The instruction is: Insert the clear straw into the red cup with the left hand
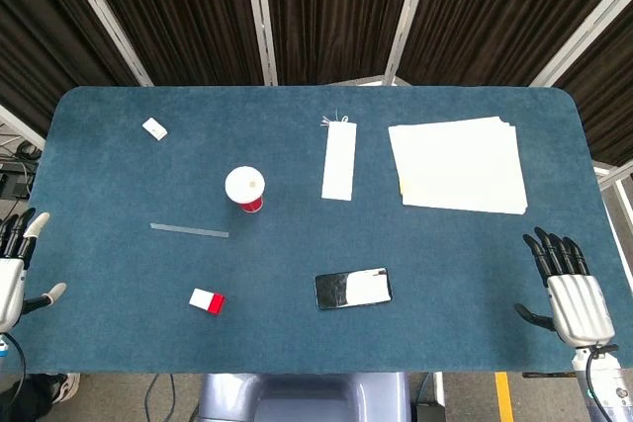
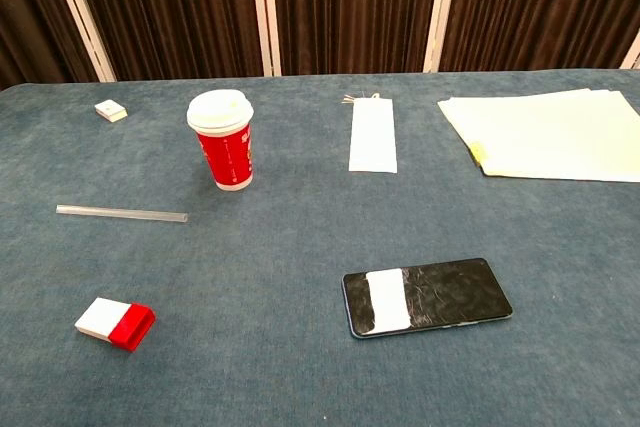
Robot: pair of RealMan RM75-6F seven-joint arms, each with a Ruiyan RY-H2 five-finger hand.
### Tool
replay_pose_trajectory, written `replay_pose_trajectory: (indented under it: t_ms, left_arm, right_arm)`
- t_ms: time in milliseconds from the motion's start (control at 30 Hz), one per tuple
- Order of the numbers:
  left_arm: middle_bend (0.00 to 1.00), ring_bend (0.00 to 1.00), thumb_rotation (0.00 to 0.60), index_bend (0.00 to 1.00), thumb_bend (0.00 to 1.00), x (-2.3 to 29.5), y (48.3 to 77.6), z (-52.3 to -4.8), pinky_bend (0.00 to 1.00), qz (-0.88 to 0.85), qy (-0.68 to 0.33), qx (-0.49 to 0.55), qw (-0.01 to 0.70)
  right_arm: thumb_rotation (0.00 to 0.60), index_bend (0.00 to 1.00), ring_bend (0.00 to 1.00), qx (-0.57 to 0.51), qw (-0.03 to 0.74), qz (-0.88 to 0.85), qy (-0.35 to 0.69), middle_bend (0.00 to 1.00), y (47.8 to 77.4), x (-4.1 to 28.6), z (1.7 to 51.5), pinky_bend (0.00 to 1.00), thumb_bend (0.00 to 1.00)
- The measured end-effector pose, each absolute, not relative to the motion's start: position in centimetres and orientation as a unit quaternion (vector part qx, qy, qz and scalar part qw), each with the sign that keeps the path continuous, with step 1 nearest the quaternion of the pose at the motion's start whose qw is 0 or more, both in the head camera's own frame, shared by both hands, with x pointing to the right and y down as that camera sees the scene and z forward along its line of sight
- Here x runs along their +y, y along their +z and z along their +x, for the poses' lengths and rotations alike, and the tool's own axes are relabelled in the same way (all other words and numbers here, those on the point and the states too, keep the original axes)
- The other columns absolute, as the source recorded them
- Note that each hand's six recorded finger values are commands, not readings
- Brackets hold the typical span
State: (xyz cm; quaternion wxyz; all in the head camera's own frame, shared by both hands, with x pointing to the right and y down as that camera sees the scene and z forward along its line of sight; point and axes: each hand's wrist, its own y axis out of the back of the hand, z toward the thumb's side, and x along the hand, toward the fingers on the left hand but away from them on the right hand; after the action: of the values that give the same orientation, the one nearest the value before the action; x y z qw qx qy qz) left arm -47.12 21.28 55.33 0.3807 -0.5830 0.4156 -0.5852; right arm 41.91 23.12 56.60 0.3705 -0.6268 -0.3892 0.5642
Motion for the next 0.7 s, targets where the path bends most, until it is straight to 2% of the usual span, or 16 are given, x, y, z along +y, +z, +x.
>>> replay_pose_trajectory:
  t_ms: [700]
  left_arm:
    - [0.00, 0.00, 0.600, 0.04, 0.00, 21.32, 55.42, -47.08, 0.00, -0.584, -0.585, 0.414, 0.380]
  right_arm:
    - [0.600, 0.00, 0.00, -0.407, 0.380, -0.619, 0.553, 0.00, 56.11, 22.82, 41.85, 0.00, 0.12]
